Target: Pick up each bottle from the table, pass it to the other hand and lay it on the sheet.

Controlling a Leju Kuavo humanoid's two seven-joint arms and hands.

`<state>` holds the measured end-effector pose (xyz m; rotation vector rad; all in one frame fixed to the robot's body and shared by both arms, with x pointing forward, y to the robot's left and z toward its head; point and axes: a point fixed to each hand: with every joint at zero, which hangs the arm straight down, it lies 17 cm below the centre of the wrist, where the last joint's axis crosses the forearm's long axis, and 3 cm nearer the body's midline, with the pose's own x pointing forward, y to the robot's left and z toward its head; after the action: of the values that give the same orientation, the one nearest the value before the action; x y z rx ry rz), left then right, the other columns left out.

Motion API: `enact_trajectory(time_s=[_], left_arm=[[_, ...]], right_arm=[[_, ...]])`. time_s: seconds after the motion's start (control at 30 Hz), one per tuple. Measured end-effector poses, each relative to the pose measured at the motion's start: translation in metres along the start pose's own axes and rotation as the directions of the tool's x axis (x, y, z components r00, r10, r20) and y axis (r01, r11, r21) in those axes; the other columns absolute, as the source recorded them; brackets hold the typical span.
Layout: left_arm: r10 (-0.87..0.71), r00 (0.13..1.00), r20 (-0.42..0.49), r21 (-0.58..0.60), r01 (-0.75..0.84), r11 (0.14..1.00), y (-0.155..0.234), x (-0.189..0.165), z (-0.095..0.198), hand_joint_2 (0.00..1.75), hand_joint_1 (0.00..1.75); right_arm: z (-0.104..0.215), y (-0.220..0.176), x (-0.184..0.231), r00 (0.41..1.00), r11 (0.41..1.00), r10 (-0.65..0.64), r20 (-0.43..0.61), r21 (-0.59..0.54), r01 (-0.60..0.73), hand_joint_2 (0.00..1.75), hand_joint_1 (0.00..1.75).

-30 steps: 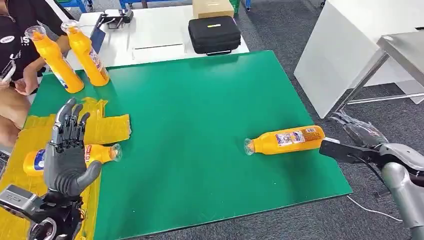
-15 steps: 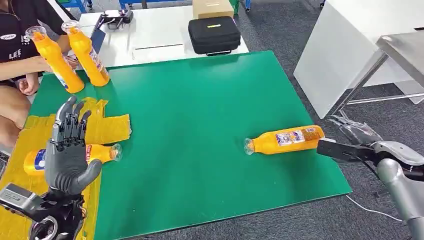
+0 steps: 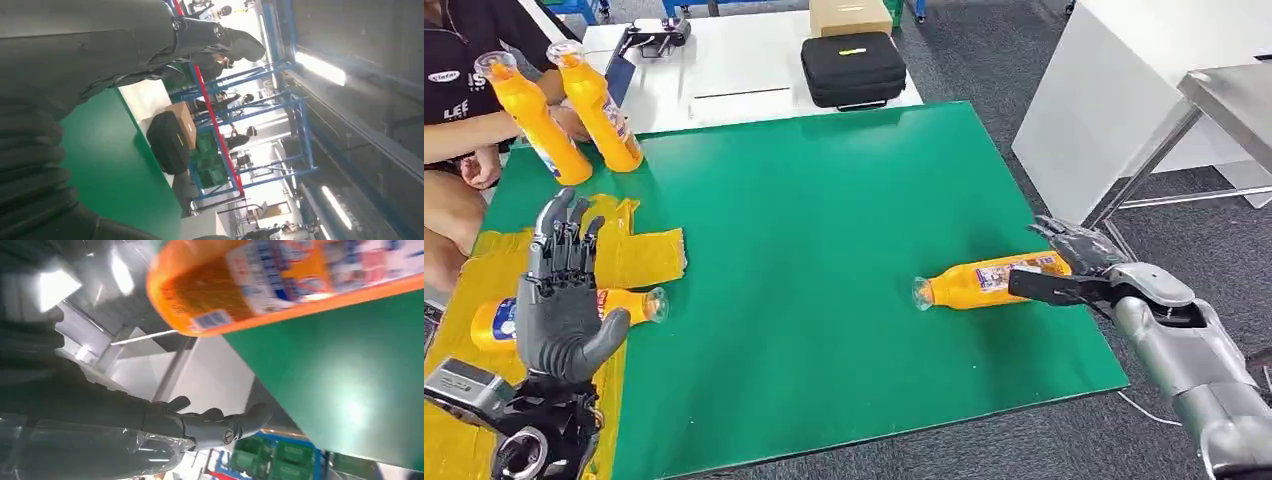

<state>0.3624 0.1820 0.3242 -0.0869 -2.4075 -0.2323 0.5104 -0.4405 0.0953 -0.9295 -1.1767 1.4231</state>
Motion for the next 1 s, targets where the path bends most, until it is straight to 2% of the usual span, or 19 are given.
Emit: enact_trajectory(time_s=[0.33, 0.5, 0.93, 0.97, 1.0], left_arm=[[-0.014, 1.000, -0.019, 0.010, 0.014, 1.000, 0.000, -0.007, 0.000, 1.75, 0.00], [-0.011, 1.000, -0.020, 0.006, 0.011, 1.000, -0.003, -0.010, -0.006, 1.75, 0.00], [0.005, 0.999, -0.051, -0.006, -0.005, 1.000, -0.010, -0.021, -0.007, 1.75, 0.00], [0.006, 0.999, -0.054, -0.006, -0.006, 1.000, -0.010, -0.022, -0.007, 1.75, 0.00], [0.007, 0.998, -0.057, -0.006, -0.007, 1.000, -0.010, -0.022, -0.007, 1.75, 0.00]], right_arm=[[-0.021, 0.031, 0.036, 0.999, 0.998, 0.017, 0.036, 0.068, -0.019, 1.75, 0.00], [-0.020, 0.070, 0.044, 0.999, 0.973, -0.027, 0.033, 0.231, 0.019, 1.75, 0.00], [-0.017, 0.098, 0.039, 0.999, 0.923, -0.039, 0.001, 0.382, 0.035, 1.75, 0.03], [-0.017, 0.099, 0.038, 0.999, 0.921, -0.033, 0.000, 0.388, 0.030, 1.75, 0.33], [-0.017, 0.099, 0.037, 1.000, 0.920, -0.029, -0.001, 0.392, 0.027, 1.75, 1.47]])
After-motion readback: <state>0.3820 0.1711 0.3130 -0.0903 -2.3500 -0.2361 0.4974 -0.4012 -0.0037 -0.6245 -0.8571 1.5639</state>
